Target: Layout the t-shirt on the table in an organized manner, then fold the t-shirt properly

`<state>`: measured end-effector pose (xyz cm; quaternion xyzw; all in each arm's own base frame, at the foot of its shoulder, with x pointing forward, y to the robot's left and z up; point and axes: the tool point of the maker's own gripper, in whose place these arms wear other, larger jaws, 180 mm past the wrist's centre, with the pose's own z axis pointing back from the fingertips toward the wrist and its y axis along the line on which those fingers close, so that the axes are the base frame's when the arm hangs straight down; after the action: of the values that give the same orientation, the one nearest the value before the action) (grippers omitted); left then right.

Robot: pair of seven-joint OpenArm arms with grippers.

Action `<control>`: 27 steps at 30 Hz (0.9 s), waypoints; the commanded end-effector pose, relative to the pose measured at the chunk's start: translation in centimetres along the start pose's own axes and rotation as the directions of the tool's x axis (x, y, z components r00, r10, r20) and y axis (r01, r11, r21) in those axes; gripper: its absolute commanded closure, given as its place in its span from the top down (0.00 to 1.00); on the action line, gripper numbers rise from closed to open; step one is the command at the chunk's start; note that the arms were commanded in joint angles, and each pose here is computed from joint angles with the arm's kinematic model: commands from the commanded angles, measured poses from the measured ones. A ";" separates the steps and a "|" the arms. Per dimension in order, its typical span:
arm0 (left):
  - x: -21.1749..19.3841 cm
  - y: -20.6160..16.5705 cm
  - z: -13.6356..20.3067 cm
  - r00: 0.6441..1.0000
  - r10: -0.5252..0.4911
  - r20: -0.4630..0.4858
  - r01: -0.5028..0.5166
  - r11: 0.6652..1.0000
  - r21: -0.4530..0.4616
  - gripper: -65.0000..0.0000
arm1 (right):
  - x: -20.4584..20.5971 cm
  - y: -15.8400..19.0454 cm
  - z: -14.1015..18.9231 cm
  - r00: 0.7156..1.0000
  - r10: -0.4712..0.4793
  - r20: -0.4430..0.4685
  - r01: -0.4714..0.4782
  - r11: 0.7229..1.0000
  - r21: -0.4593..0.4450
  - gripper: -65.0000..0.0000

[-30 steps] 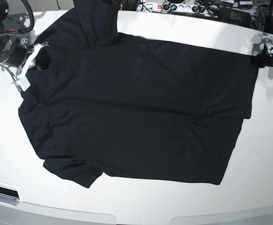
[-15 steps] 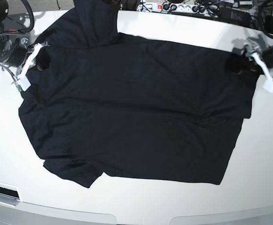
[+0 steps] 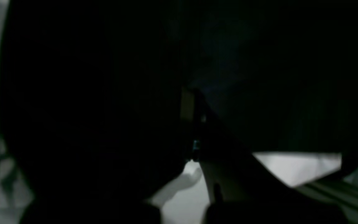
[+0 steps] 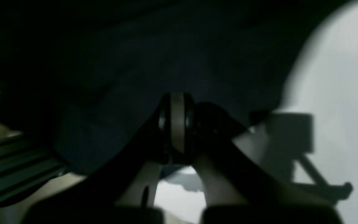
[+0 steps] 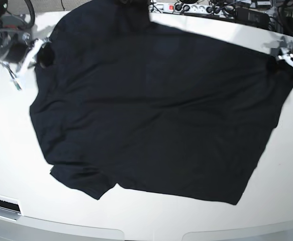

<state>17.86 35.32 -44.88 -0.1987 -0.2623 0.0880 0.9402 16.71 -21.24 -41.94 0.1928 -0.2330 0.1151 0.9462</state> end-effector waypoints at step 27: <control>2.0 -0.7 0.4 0.997 0.029 0.078 -0.025 0.999 -0.046 0.00 | -10.8 4.2 0.4 0.899 -0.431 -0.082 0.431 0.902 -0.017 0.53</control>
<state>18.38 34.51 -44.62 -0.2217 -0.2791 0.1086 0.9280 6.11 -18.50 -45.70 0.2436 -0.1467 -0.0923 0.9543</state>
